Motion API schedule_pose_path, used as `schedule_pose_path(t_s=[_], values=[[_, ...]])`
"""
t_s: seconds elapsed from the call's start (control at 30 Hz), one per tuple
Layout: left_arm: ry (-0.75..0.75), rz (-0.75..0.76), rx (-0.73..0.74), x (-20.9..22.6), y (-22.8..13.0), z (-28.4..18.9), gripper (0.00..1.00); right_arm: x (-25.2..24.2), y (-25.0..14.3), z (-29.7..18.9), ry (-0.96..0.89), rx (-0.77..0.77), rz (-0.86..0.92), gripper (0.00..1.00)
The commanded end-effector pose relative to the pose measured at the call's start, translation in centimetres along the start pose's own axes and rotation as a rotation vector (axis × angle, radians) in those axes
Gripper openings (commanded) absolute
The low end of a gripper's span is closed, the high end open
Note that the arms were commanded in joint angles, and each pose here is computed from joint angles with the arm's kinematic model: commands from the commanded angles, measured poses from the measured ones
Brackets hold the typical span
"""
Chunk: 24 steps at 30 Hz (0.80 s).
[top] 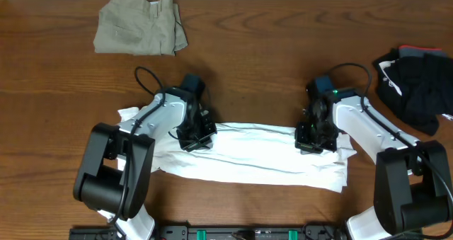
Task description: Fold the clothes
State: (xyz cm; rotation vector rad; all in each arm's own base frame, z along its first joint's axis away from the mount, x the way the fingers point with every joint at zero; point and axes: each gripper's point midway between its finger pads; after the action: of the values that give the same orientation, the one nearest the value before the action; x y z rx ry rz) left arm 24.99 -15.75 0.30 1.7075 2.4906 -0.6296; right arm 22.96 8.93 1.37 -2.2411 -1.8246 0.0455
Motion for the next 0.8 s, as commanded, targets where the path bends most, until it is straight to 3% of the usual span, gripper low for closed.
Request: schedule_pose_path(t_s=[0.0, 0.53, 0.77], values=[[0.002, -0.046, -0.004, 1.0, 0.7, -0.1, 0.07, -1.4, 0.3, 0.5, -0.018, -0.014, 0.054, 0.02], [-0.029, -0.126, -0.035, 4.3, 3.4, -1.9, 0.08, -6.0, 0.8, 2.0, 0.006, -0.026, 0.224, 0.02], [0.061, -0.236, -0.067, 9.0, 4.6, -3.1, 0.14, -7.7, 2.0, 1.7, -0.012, -0.073, 0.273, 0.08]])
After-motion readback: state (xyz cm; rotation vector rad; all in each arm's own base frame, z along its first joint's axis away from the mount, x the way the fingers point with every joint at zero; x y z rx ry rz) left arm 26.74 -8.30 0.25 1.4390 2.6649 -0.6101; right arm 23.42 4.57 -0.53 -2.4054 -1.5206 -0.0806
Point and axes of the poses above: each gripper's point midway between its finger pads, its own z axis out along the fingers, its own x axis along the line the jaws close on, y = z × x
